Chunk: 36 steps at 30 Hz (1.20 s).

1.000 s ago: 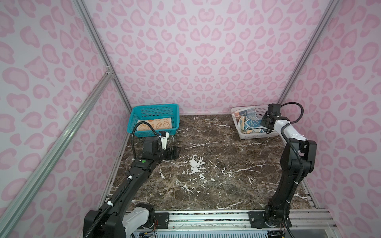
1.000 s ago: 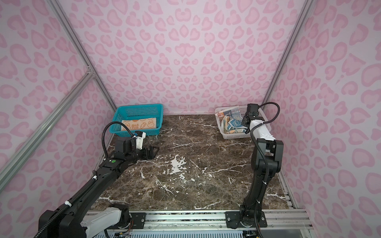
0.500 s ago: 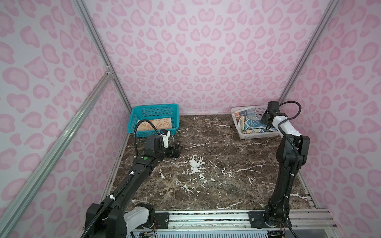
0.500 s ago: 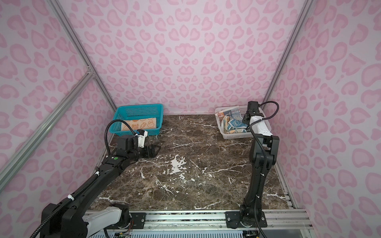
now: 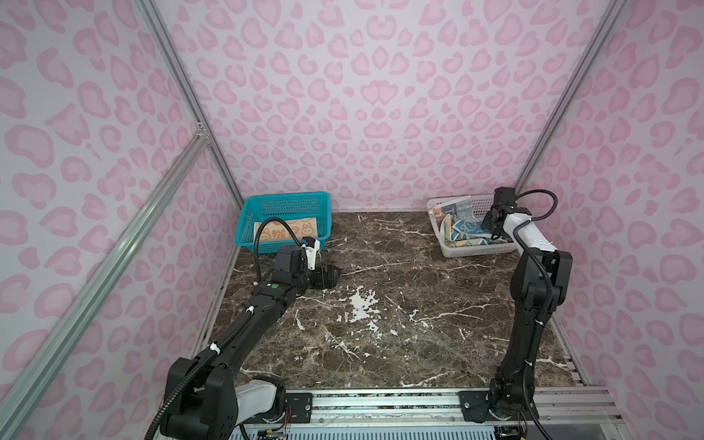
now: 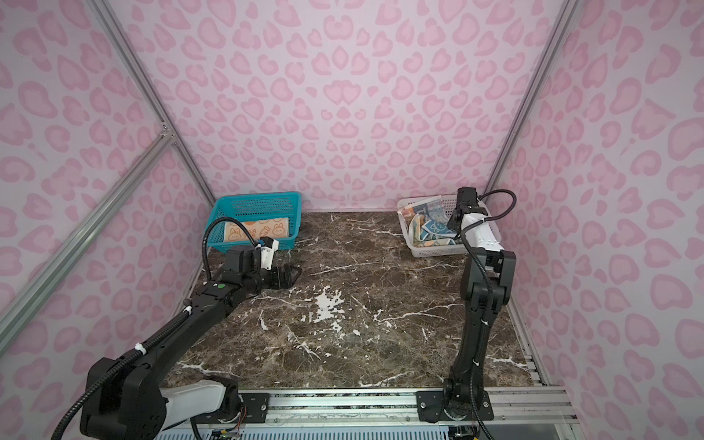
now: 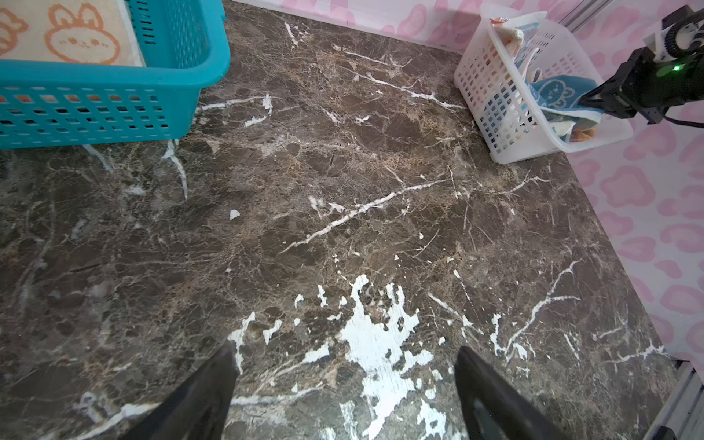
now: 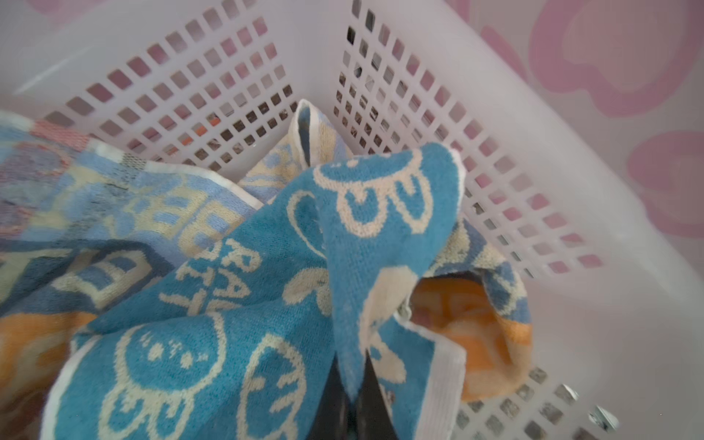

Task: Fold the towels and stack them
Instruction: 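Grasp the blue bunny towel in the white basket with the right gripper, then lift the blue towel out and drag it onto the table with the right gripper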

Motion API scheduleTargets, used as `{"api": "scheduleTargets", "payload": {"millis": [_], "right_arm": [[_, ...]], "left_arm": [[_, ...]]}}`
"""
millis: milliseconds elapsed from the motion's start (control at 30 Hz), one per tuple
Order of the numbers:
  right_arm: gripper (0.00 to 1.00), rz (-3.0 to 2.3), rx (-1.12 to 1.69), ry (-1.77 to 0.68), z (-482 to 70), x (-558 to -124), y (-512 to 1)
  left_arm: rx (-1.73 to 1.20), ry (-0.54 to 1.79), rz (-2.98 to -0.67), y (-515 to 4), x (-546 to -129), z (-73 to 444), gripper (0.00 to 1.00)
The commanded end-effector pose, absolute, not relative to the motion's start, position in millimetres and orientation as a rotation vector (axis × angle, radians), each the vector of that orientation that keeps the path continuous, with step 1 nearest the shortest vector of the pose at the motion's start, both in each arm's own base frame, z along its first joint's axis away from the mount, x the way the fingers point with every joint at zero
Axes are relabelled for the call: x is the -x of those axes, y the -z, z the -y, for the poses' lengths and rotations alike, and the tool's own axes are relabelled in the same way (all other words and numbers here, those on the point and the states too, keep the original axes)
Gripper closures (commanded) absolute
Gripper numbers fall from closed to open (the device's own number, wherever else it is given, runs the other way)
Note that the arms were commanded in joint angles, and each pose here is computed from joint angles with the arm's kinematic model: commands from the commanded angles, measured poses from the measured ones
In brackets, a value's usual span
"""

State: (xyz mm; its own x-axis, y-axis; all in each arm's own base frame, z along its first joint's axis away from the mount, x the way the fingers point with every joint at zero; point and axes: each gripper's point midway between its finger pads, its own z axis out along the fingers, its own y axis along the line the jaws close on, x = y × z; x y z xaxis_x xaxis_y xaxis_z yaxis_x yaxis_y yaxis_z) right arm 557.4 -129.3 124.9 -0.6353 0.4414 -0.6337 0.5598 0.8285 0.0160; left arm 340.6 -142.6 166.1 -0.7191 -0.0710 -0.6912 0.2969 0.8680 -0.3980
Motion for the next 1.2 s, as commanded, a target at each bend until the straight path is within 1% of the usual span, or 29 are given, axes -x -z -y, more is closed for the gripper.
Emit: {"api": "scheduleTargets", "payload": {"millis": [0,133,367,633,767,933,1067,1167], "right_arm": [[1.0,-2.288,-0.659,0.221,118.0,-565.6,-150.7],[1.0,-2.185,-0.559,0.239,96.2,-561.2,-192.9],[1.0,-1.979,-0.441,0.265,62.3,-539.1,-279.0],[1.0,-1.787,-0.276,0.237,14.1,-494.3,-376.3],[1.0,-1.701,-0.154,0.168,-20.1,-469.7,-424.4],[1.0,-1.614,-0.008,0.011,-65.6,-437.4,-480.0],[1.0,-1.575,0.096,-0.13,-109.6,-414.6,-510.1],[1.0,-1.562,0.181,-0.253,-152.5,-398.1,-517.8]], "left_arm": [[-0.19,0.654,-2.242,-179.0,-349.5,148.0,0.09],[-0.202,0.663,-2.226,-184.4,-353.4,150.9,0.09],[-0.227,0.678,-2.192,-198.1,-358.4,155.5,0.09],[-0.251,0.693,-2.158,-210.3,-364.6,160.1,0.09],[-0.272,0.711,-2.131,-219.9,-367.2,165.1,0.09],[-0.305,0.697,-2.095,-235.2,-369.6,166.2,0.09],[-0.331,0.685,-2.055,-251.0,-367.7,165.9,0.09],[-0.363,0.691,-2.02,-262.5,-362.1,167.3,0.1]]}}
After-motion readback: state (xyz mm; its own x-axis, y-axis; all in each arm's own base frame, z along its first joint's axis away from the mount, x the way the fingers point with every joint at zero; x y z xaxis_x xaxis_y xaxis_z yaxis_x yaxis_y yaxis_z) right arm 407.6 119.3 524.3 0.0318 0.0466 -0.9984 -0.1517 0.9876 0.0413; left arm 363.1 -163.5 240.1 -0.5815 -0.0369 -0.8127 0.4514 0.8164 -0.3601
